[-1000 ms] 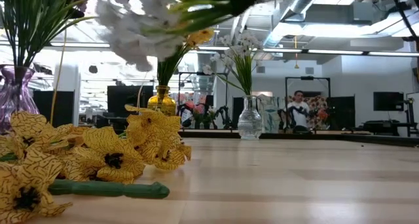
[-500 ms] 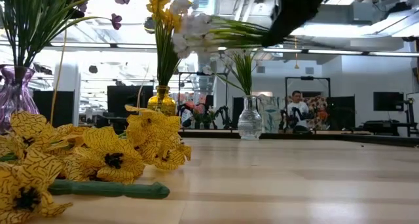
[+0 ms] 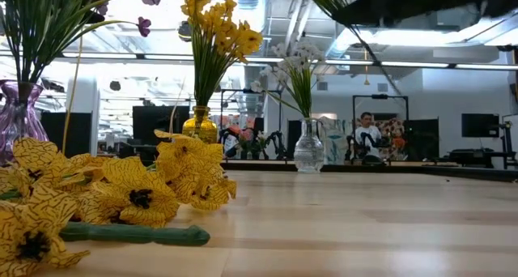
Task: Sort flowers into vase by color
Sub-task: Put the white flowers into the transparent vase
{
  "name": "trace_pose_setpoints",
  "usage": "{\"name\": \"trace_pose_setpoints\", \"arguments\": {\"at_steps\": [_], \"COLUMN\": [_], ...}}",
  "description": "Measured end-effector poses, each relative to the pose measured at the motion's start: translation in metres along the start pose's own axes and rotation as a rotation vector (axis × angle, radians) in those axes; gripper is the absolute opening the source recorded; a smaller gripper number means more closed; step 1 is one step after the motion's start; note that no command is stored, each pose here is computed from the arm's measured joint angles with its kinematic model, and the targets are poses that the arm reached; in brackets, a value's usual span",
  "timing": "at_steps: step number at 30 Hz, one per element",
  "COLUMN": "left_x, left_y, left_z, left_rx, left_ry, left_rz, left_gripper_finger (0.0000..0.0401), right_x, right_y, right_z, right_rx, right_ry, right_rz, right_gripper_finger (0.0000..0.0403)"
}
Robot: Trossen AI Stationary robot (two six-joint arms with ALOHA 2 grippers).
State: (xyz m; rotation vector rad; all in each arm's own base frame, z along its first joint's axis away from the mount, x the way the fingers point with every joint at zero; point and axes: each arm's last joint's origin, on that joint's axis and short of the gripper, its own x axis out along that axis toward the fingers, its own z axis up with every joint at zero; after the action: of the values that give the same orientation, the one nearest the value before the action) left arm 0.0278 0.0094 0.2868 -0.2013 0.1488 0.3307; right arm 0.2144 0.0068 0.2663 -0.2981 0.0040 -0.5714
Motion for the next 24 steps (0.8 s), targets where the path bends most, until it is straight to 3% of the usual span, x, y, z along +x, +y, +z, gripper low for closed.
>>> {"name": "trace_pose_setpoints", "arguments": {"at_steps": [8,14,16,24], "left_x": [0.0,0.0,0.0,0.0], "left_y": [0.001,0.001,0.001,0.002], "left_z": [0.0,0.0,0.0,0.0], "left_rx": [-0.005,-0.008,-0.008,-0.021], "left_ry": [-0.003,-0.003,-0.003,-0.009], "left_rz": [0.025,0.026,0.027,0.075], "left_gripper_finger": [0.0169,0.0169,0.0169,0.0169], "right_x": [0.021,0.045,0.052,0.1], "right_y": [-0.037,-0.06,-0.065,-0.083], "right_z": [-0.025,-0.047,-0.055,-0.051], "right_rx": [0.089,0.105,0.085,0.081], "right_ry": [-0.242,-0.38,-0.365,-0.418], "right_rz": [-0.24,-0.292,-0.308,-0.3], "right_gripper_finger": [0.0053,0.0053,0.0053,0.0053]}}
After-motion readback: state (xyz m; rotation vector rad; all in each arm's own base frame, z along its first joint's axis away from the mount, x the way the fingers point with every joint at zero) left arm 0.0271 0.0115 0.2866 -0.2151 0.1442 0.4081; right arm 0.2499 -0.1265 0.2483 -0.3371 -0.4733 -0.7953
